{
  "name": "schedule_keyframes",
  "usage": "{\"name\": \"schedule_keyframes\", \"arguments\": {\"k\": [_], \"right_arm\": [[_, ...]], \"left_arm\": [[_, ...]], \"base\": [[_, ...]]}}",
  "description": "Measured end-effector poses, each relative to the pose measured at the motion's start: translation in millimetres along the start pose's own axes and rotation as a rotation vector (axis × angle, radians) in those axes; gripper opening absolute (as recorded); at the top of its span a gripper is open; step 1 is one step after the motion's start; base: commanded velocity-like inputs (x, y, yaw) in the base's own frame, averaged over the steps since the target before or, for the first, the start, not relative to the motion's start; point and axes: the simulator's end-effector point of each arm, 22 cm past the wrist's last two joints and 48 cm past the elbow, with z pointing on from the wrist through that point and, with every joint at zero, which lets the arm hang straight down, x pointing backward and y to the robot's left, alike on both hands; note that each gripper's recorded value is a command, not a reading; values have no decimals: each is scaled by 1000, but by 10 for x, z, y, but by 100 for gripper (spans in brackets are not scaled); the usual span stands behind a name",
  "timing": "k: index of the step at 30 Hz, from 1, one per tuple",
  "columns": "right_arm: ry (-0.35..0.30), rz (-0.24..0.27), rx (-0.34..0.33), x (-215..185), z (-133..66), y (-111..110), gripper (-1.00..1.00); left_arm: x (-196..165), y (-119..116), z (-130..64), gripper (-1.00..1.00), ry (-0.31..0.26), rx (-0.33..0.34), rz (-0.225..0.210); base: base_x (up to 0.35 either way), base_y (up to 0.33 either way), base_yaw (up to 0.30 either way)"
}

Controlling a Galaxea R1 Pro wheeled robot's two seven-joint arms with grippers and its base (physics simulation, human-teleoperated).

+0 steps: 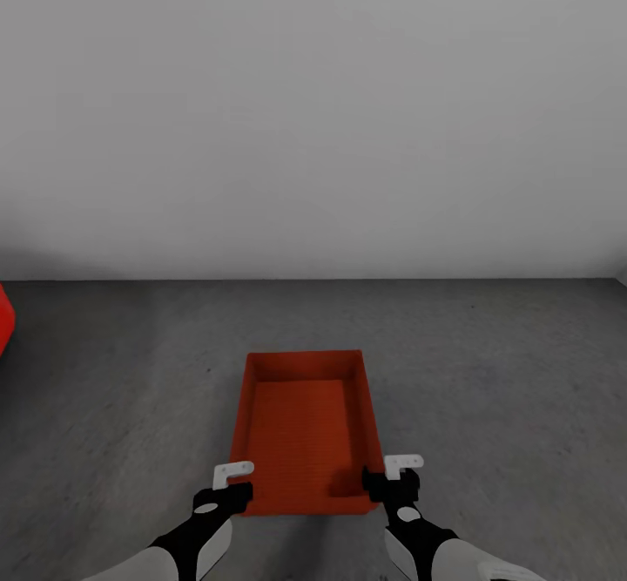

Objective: Move the two storage containers from the living room to the garage. In the garage, place one container on the floor and stack the other container on top of it (either order is fine).

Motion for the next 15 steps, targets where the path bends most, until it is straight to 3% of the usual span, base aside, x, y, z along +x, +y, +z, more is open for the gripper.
{"name": "schedule_keyframes", "arguments": {"k": [15], "right_arm": [[0, 0, 0, 0, 0, 0, 100]], "left_arm": [[-3, 3, 0, 100, -1, -1, 0]], "base": [[0, 0, 0]]}}
